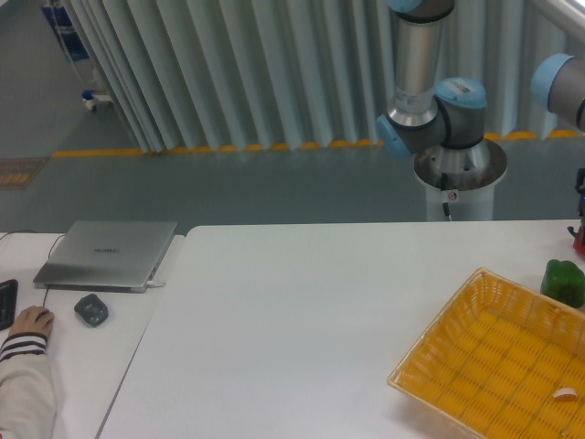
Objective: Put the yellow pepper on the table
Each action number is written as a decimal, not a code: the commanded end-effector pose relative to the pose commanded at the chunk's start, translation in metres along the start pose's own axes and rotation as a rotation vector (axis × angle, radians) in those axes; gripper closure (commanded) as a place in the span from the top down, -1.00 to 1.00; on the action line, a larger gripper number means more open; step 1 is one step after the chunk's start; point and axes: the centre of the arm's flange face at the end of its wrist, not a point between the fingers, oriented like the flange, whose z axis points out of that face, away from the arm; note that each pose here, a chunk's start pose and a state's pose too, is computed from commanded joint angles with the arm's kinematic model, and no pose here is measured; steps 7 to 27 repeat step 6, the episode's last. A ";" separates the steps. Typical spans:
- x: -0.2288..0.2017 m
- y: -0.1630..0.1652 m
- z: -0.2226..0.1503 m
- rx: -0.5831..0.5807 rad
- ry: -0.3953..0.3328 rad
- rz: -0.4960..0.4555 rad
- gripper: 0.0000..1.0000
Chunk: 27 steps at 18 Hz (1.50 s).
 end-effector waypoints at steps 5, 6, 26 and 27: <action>0.000 0.000 0.001 0.000 0.000 0.000 1.00; 0.000 0.001 0.001 0.001 0.001 -0.002 1.00; 0.000 0.001 0.001 0.001 0.001 -0.002 1.00; 0.000 0.001 0.001 0.001 0.001 -0.002 1.00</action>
